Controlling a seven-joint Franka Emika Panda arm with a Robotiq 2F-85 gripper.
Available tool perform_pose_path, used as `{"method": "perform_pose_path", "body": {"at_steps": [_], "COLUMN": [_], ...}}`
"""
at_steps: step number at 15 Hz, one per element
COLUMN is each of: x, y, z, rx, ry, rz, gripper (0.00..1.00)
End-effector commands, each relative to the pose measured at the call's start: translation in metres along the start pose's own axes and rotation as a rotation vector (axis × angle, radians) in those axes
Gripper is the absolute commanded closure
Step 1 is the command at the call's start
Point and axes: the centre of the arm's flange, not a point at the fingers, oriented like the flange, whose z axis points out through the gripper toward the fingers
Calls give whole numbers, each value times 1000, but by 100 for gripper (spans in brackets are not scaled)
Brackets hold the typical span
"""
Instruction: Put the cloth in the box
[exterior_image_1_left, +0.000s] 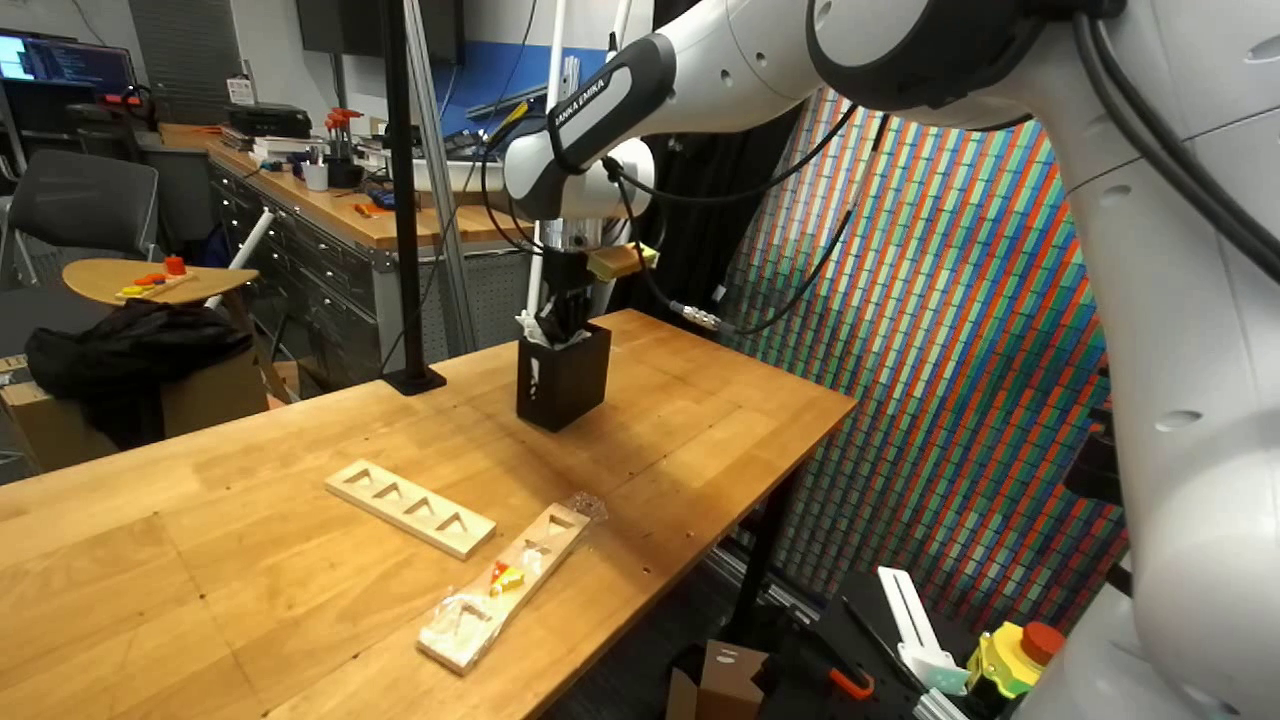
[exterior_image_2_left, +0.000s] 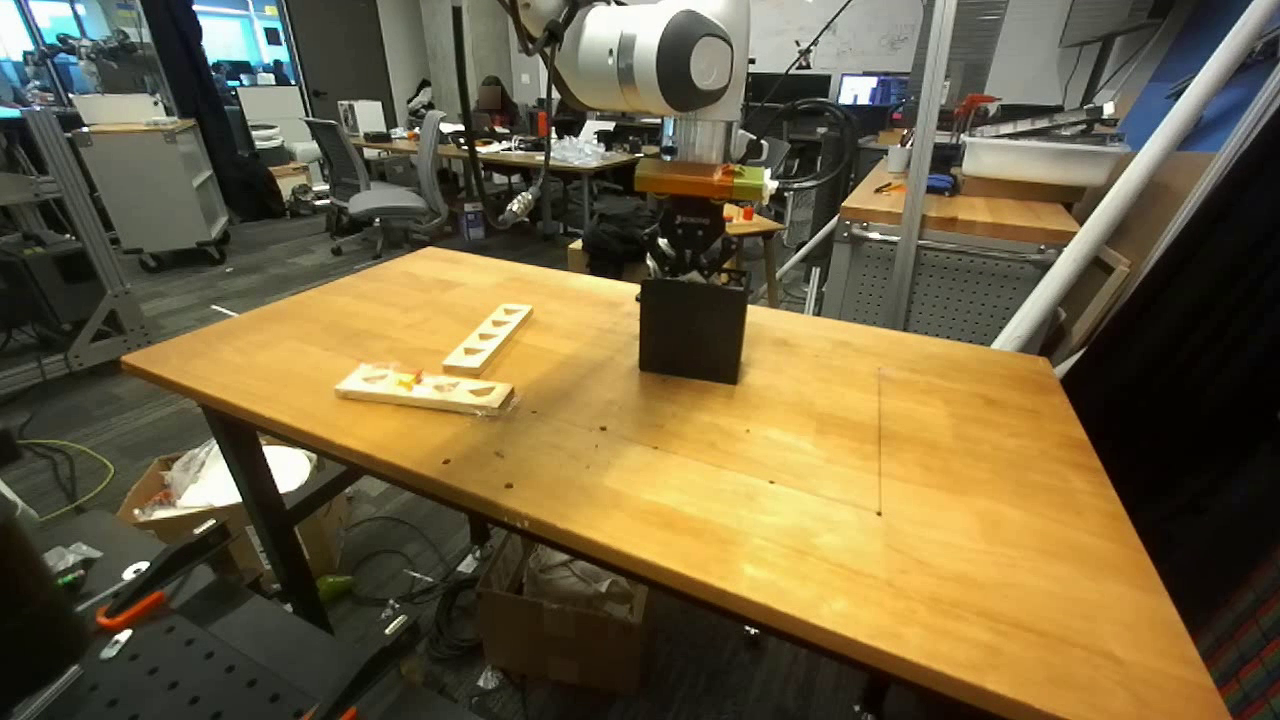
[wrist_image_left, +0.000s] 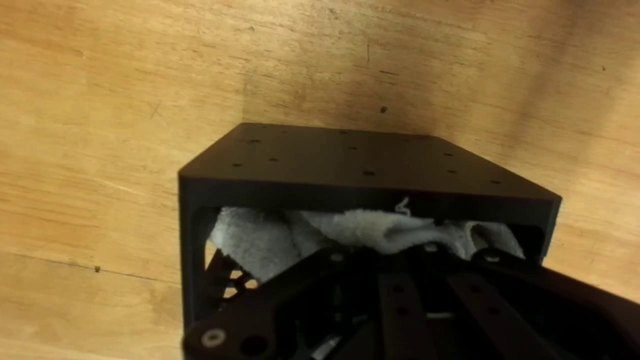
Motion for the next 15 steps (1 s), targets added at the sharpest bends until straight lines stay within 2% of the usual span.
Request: {"method": "perform_pose_path", "body": {"at_steps": [1, 8, 15], "x": [6, 5, -2], "y": [5, 14, 20], "z": [8, 21, -12], "rx": [19, 30, -7], "ry": [-22, -62, -62], "rz": [19, 17, 25], "gripper": [98, 98, 98]}}
